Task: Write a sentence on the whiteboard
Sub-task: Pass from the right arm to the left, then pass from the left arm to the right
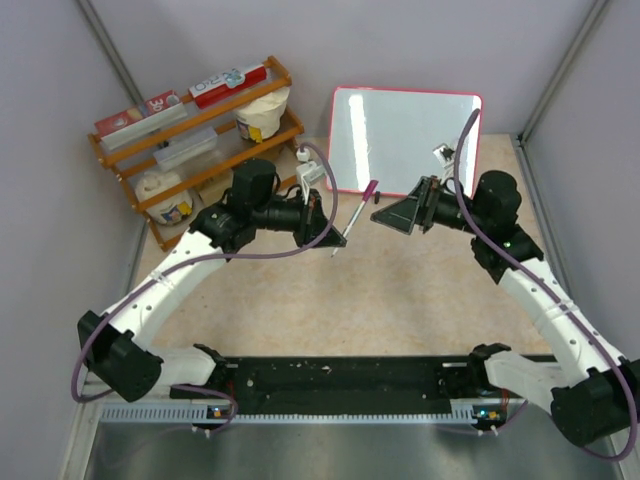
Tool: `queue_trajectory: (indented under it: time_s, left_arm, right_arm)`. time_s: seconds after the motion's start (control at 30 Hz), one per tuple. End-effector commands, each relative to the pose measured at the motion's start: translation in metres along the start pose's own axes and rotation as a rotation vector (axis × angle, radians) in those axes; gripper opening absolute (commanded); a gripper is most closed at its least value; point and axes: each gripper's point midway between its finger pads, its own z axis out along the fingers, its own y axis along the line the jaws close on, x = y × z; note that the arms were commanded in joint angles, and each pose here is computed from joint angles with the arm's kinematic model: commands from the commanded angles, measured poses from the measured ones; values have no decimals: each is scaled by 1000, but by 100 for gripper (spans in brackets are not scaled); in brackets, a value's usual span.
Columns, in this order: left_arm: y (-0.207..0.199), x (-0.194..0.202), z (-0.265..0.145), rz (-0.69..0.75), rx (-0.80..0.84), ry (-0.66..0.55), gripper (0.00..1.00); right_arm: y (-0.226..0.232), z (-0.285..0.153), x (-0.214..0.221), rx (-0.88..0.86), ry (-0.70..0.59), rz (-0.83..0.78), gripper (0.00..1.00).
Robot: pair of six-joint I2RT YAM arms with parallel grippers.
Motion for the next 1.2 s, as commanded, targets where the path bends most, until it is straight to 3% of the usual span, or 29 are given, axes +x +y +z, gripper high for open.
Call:
queue_trajectory:
  time_s: [0.0,0.2,0.4,0.67,1.03,1.17]
  left_arm:
    - [-33,1,-15,83,126,45,0]
    - [-43,-2,-17,81,171,46,0]
    - [-47,3,-17,75,211,65,0]
    - [-47,7,-17,71,217,80,0]
    - [-44,16,-15,51,224,110,0]
    - [-42,19,-15,47,223,117,0]
  right_arm:
    - [44,-2,1,-248,34,-44,98]
    - [70,5,19,-330,112,-118,90]
    - [71,16,29,-330,157,-118,67]
    - [68,22,32,-324,171,-96,51]
    - [80,28,36,-377,186,-88,42]
    - [83,28,36,-395,191,-91,34]
